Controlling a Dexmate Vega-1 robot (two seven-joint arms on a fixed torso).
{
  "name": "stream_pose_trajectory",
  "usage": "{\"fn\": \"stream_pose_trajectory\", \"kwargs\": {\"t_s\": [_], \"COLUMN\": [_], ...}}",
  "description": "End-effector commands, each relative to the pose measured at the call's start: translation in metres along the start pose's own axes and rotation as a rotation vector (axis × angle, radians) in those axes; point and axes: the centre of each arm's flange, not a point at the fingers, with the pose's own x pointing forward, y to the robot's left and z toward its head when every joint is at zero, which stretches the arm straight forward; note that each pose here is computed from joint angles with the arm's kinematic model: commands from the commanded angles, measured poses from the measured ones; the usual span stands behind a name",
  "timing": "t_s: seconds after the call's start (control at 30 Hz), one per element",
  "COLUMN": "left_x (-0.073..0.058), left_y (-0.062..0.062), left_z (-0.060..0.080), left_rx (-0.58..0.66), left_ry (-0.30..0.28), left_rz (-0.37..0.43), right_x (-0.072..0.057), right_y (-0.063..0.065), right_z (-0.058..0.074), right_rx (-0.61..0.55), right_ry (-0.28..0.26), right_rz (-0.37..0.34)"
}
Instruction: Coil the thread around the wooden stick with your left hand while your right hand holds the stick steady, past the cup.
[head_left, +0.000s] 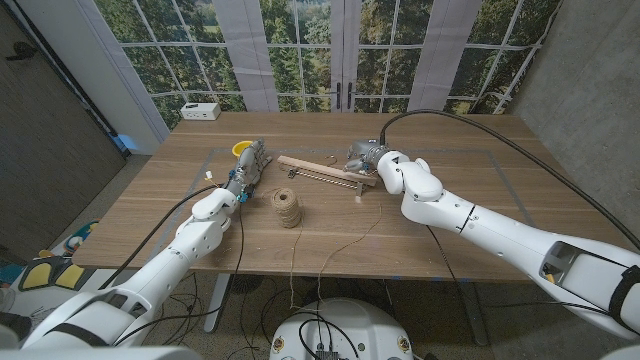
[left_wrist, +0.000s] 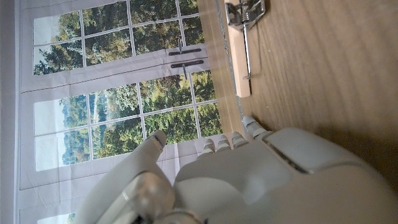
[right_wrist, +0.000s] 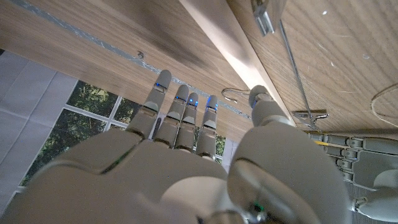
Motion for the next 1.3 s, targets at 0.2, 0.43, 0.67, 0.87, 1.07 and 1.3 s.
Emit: {"fn": "stream_pose_trajectory", "kwargs": {"t_s": [0.2, 0.43, 0.67, 0.87, 1.07, 1.3], "left_x": [0.005, 0.007, 0.009, 0.012, 0.014, 0.014], "left_y": [0.002, 0.003, 0.004, 0.002, 0.002, 0.002], "left_z": [0.000, 0.000, 0.000, 0.000, 0.000, 0.002], "left_rx": [0.001, -0.002, -0.001, -0.004, -0.001, 0.000], "left_ry": [0.001, 0.003, 0.002, 0.005, 0.006, 0.003], "left_rz": [-0.007, -0.008, -0.007, -0.011, -0.016, -0.011], "right_x": [0.006, 0.009, 0.009, 0.009, 0.010, 0.013], "right_y": [0.011, 0.015, 0.020, 0.024, 0.026, 0.028], "right_z": [0.005, 0.004, 0.003, 0.002, 0.002, 0.001], "right_rx": [-0.022, -0.042, -0.059, -0.090, -0.127, -0.166], "right_ry": [0.010, 0.041, 0.070, 0.099, 0.115, 0.134], "right_rz": [0.028, 0.024, 0.009, 0.011, 0.008, 0.011]}}
